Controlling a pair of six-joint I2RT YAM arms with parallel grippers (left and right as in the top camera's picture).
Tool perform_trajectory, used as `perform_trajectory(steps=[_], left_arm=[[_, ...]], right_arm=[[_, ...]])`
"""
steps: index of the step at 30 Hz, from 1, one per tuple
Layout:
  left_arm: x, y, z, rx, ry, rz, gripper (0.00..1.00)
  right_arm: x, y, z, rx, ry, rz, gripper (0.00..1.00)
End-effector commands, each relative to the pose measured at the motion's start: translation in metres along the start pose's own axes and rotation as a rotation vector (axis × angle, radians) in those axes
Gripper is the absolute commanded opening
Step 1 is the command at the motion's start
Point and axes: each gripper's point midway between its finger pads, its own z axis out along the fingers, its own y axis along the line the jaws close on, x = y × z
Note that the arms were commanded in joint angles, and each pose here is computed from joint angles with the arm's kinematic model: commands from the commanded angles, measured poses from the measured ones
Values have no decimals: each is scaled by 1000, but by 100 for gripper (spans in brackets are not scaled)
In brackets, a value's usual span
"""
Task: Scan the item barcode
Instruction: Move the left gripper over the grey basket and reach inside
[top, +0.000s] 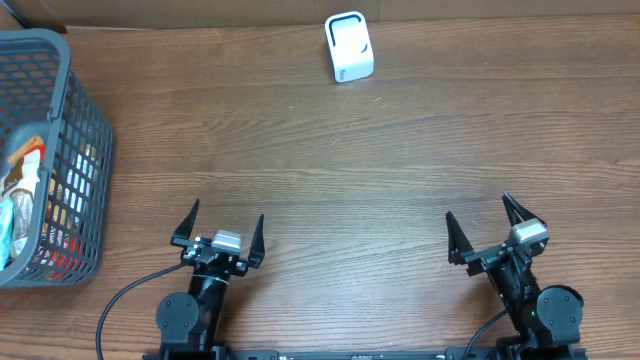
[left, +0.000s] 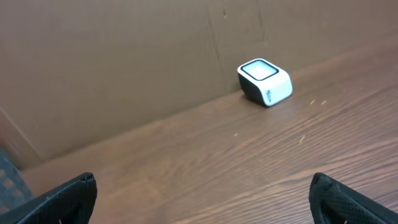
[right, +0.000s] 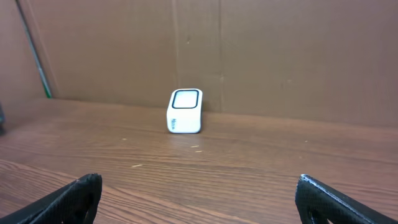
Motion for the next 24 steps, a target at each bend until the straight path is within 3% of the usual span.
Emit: perform_trajectory(steps=[1, 4, 14, 24], left_arm=[[-11, 6, -3, -21, -11, -141, 100], [-24, 9, -8, -21, -8, -158, 100], [-116, 46, -28, -96, 13, -207, 100], [-206, 74, 14, -25, 288, -263, 100]], right_arm=[[0, 4, 0, -23, -6, 54, 100], [-5, 5, -1, -25, -15, 51, 100], [-10, 3, -1, -15, -30, 48, 100], [0, -4, -1, 26, 8, 57, 100]])
